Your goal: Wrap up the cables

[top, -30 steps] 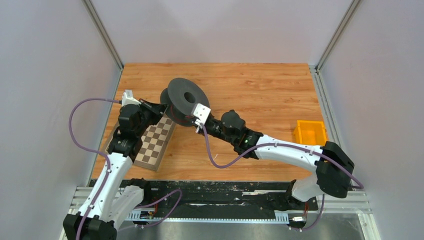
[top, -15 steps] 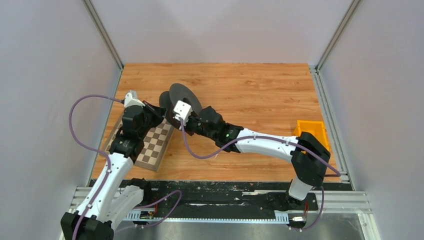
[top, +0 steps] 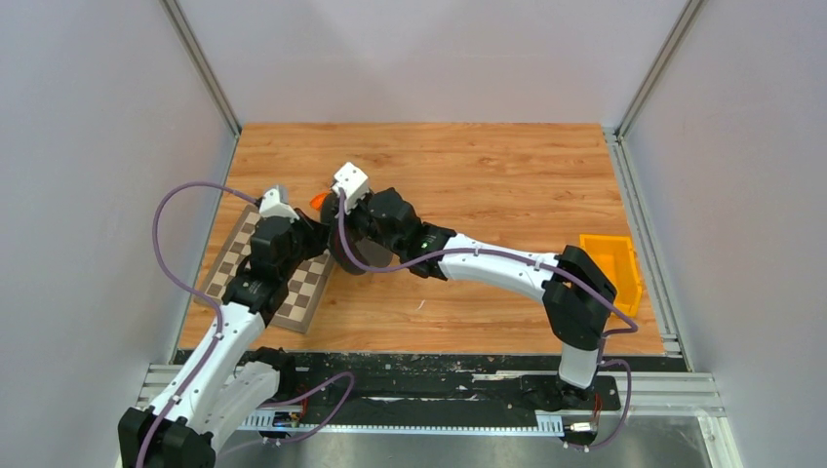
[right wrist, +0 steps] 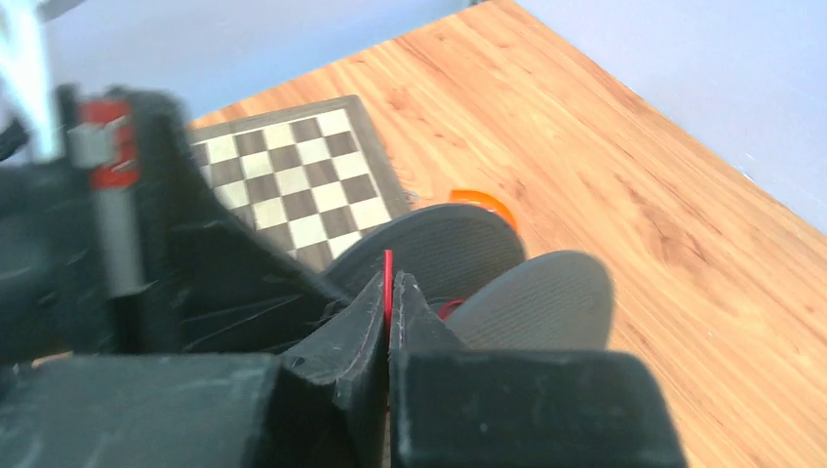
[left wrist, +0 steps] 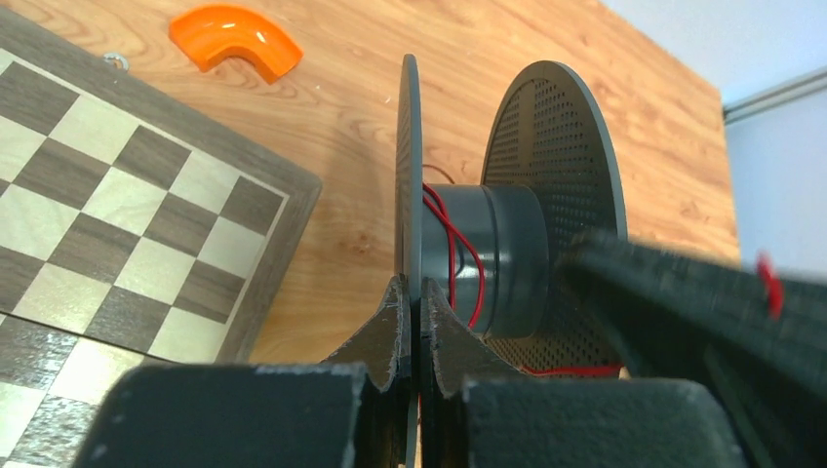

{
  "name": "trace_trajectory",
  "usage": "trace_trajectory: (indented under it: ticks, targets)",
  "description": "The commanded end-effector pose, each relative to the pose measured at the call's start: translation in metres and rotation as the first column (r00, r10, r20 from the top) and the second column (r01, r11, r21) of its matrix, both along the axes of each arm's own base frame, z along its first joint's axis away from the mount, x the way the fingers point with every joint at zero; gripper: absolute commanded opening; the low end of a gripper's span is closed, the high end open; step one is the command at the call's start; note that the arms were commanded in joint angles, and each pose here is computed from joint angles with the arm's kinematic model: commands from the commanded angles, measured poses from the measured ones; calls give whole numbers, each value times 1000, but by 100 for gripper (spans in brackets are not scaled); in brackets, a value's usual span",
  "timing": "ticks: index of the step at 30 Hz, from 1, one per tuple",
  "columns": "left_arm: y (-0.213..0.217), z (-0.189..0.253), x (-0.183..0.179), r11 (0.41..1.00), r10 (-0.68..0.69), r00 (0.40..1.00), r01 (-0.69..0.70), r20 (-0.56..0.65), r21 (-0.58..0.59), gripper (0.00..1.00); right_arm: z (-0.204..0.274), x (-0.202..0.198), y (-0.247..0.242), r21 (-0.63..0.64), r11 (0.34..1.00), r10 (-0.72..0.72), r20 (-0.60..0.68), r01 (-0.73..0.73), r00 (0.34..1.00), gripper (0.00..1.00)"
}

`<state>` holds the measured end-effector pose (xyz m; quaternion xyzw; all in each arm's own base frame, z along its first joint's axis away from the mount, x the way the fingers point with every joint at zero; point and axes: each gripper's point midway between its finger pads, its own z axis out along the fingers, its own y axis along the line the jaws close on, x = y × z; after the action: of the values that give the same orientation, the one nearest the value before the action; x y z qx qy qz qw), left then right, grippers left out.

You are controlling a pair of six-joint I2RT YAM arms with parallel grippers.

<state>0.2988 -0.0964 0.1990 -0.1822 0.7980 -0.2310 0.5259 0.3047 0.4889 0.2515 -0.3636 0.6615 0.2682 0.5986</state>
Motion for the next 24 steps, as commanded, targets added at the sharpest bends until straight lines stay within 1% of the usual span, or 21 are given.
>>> trace_trajectory:
  ticks: [1,4,7,10,12,16,18,20,24]
  targets:
    - [-4,41,4,998,-60,980,53,192,41,0,0,34,-15,60,988,-139,-104,146,985,5]
    - [-10,49,2,993,-111,960,97,256,68,0,-6,43,-15,53,986,-150,-145,159,978,7]
    - [-12,49,0,986,-152,946,123,286,116,0,-17,52,-16,32,985,-162,-196,172,967,7]
    - [-14,53,-1,980,-179,935,141,307,141,0,-29,59,-20,30,984,-159,-269,174,950,0]
    - [-15,53,-2,977,-189,931,146,314,157,0,-34,61,-23,34,987,-140,-303,157,943,0]
    - [-18,53,-1,960,-239,911,171,336,220,0,-30,61,-24,57,989,-106,-347,134,932,1]
    - [-17,50,2,955,-242,912,165,330,246,0,-26,55,-19,80,993,-46,-382,83,923,3]
    - [-16,47,6,943,-255,913,162,319,291,0,-27,50,-16,81,994,-28,-419,68,908,3]
    - [-16,50,10,936,-254,911,147,325,320,0,-38,39,-15,63,998,23,-464,7,886,5]
